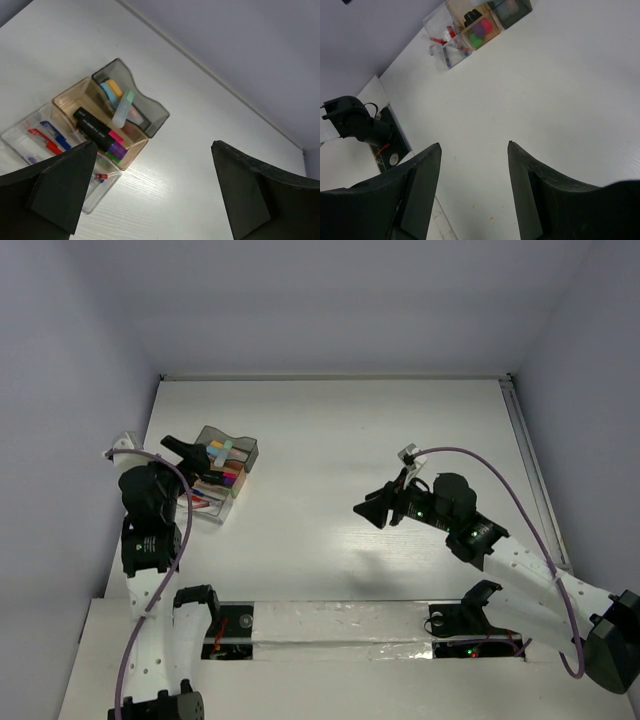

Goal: Sort the stationery into containers
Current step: Reset both arms

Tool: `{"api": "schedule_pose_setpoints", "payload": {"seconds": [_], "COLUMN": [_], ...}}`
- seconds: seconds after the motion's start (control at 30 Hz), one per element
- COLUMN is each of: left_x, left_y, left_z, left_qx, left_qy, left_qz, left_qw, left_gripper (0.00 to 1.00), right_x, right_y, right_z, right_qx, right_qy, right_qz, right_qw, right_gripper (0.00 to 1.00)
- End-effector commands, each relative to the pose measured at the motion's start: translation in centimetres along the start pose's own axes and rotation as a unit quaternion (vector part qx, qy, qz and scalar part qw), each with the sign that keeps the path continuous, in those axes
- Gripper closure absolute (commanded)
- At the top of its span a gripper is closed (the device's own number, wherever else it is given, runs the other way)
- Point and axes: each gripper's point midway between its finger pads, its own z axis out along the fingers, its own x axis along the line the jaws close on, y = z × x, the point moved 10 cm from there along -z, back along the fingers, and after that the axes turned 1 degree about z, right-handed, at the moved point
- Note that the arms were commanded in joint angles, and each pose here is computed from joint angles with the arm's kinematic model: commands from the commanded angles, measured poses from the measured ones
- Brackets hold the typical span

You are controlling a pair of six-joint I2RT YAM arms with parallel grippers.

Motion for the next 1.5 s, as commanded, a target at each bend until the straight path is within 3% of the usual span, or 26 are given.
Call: {"api": "schedule_pose_setpoints", "payload": {"seconds": [0.0,0.2,0.5,1.0,1.47], "left_x": [3.7,6.8,8.5,9.9,9.2], "left_y": [-4.4,-7.5,-9.6,-9.3,-8.5], "left_z": [0.8,2.7,5.0,5.0,5.6], "left_qx": [0.058,0.053,0.037,-0.016,-0.048], "left_qy": [0.084,0.147,0.182,0.234,0.198], "left_qz": [-0.004,-0.070,-0.136,-0.110,-0.117], "left_qw": [0.995,0.985,0.973,0.966,0.972], "left_gripper": [0.01,0.01,0.01,0.01,0.01], "right_x": [0.6,0.2,-0.1,0.0,0.3], "right_y": [1.8,1.1,0.2,0.0,0.2], "right_z": [0.1,0.2,1.4,1.4,1.1], "right_qx": [-0.027,-0.005,0.033,0.039,0.035], "right_qy": [0.005,-0.002,0.028,0.039,0.047], "right_qz": [-0.023,-0.026,-0.006,-0.006,-0.011], "right_qw": [0.999,1.000,0.999,0.998,0.998], "right_gripper": [0.39,0.38,0.38,0.38,0.38]}}
